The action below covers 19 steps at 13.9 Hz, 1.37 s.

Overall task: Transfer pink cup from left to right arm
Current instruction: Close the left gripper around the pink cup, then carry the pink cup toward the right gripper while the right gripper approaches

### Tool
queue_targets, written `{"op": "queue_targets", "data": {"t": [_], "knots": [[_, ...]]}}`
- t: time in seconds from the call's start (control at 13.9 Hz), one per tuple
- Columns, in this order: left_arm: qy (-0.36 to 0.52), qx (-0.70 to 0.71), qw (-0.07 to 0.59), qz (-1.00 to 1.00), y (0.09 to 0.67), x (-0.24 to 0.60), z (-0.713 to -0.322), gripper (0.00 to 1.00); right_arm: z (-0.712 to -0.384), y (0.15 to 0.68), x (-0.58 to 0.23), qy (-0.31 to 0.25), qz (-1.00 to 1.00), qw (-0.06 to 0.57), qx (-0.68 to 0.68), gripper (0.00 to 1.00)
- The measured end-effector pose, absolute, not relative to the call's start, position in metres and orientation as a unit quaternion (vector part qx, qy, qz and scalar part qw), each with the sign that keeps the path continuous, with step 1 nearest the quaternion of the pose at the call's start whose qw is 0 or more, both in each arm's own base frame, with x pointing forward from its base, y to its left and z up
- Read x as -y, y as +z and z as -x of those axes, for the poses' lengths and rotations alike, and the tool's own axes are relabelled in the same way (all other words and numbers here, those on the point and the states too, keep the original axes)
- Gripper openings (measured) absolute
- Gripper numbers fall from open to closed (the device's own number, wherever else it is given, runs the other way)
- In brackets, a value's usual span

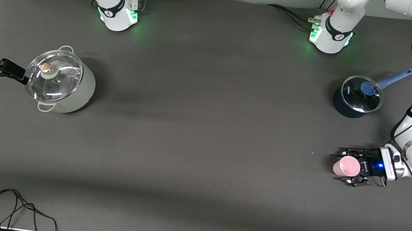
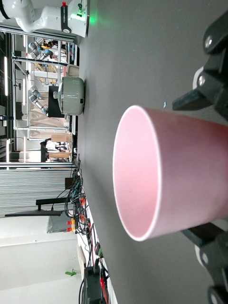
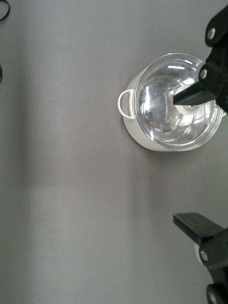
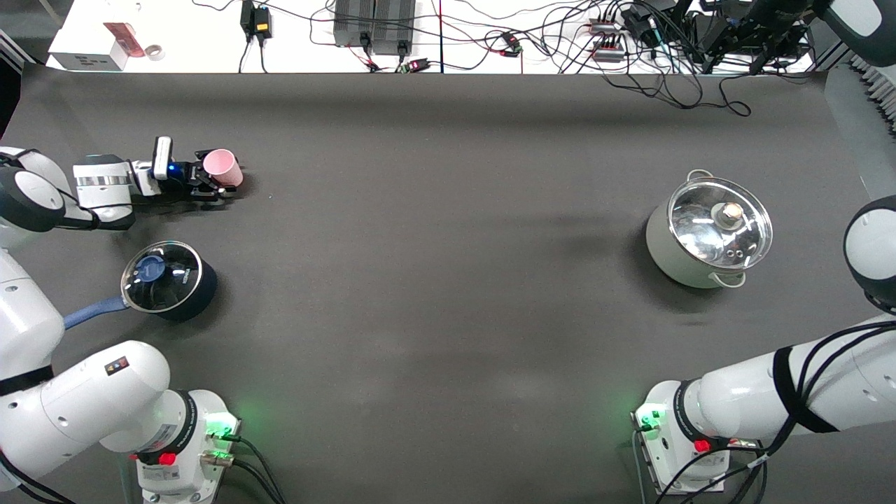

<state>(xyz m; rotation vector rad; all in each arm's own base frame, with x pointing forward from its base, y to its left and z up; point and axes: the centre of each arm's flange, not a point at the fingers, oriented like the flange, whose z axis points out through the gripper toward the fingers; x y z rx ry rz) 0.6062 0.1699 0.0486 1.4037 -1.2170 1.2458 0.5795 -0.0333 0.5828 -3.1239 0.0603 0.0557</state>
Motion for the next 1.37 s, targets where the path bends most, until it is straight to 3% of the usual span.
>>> {"op": "queue_targets", "data": {"t": [0.07,0.29,0.58,0.86,1.15,1.37], "knots": [[0.502,0.489,0.438,-0.563,0.049,-0.166,-0.608,0.94,-0.580,0.583,0.033,0.018,1.000,0.008,-0.019,1.00],[0.506,0.487,0.443,-0.557,0.051,-0.149,-0.615,0.67,-0.580,0.583,0.033,0.018,1.000,0.008,-0.019,1.00],[0.506,0.497,0.470,-0.525,0.060,-0.109,-0.624,0.67,-0.580,0.583,0.035,0.018,0.998,0.007,-0.064,1.00],[0.522,0.507,0.521,-0.446,0.096,0.037,-0.654,0.67,-0.579,0.589,0.036,0.013,0.982,0.006,-0.187,1.00],[0.517,0.511,0.501,-0.469,0.138,0.182,-0.682,0.67,-0.579,0.600,0.034,0.004,0.943,0.010,-0.334,1.00],[0.516,0.494,0.470,-0.518,0.184,0.250,-0.699,0.67,-0.578,0.603,0.033,0.002,0.931,0.012,-0.364,1.00]]}}
